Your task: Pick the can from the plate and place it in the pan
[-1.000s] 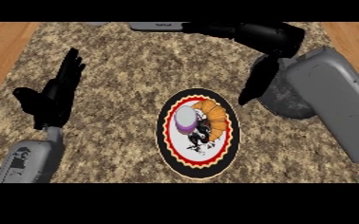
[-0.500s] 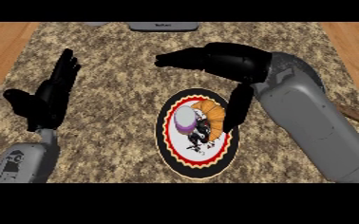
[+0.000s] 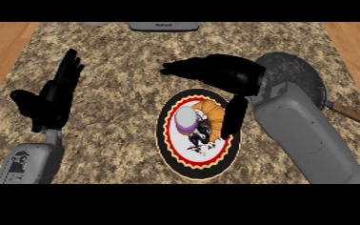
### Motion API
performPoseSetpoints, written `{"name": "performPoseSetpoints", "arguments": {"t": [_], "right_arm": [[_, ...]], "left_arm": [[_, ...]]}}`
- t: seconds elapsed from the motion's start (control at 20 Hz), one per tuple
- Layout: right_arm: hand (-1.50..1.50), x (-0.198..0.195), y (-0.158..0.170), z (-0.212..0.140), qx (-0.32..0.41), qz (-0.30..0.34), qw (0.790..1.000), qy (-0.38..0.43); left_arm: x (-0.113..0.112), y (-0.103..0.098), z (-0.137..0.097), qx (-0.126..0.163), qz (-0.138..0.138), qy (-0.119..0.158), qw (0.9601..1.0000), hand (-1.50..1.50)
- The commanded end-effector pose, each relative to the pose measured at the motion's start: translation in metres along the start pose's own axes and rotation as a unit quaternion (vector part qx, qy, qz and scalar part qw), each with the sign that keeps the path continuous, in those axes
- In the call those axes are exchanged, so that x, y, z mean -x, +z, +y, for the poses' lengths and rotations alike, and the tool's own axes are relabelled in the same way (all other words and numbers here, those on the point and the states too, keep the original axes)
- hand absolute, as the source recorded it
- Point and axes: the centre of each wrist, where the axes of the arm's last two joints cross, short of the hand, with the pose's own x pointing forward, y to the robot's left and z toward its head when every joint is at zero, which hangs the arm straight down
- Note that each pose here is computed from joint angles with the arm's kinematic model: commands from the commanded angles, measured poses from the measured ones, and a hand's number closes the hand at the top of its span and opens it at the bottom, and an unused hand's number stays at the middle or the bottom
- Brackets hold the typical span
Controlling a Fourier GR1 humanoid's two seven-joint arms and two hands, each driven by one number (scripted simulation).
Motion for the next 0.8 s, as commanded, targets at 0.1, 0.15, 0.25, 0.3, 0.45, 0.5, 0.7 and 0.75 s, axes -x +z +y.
{"name": "performPoseSetpoints", "arguments": {"t": [0.1, 0.15, 0.25, 0.3, 0.45, 0.5, 0.7, 0.75], "right_arm": [[-1.50, 0.002, -0.031, 0.019, -0.018, 0.038, 0.999, 0.019], [-1.50, 0.012, -0.031, 0.016, -0.014, 0.039, 0.999, 0.014], [-1.50, 0.019, -0.029, 0.019, -0.047, 0.029, 0.998, 0.010], [-1.50, 0.031, -0.011, 0.017, -0.039, 0.034, 0.999, 0.011], [-1.50, 0.044, -0.024, 0.026, -0.067, 0.026, 0.997, 0.011], [-1.50, 0.017, -0.037, 0.027, -0.067, 0.022, 0.997, 0.024], [-1.50, 0.028, -0.031, 0.050, -0.091, 0.023, 0.995, 0.029], [-1.50, 0.013, -0.032, 0.050, -0.082, 0.023, 0.996, 0.033]], "left_arm": [[0.000, -0.007, 0.013, -0.001, -0.009, 0.008, 0.9999, 0.00], [0.005, -0.003, 0.022, 0.002, -0.003, 0.001, 1.0000, 0.00], [-0.005, -0.012, 0.001, -0.002, -0.003, 0.002, 1.0000, 0.00], [-0.002, -0.003, 0.016, -0.001, -0.001, 0.006, 1.0000, 0.00], [0.007, -0.008, -0.008, -0.002, -0.004, 0.000, 1.0000, 0.00], [0.020, -0.008, -0.011, 0.006, 0.004, 0.008, 0.9999, 0.00], [0.015, 0.003, -0.004, -0.004, 0.001, 0.002, 1.0000, 0.00], [-0.010, -0.013, 0.010, 0.002, 0.004, -0.004, 1.0000, 0.00]]}}
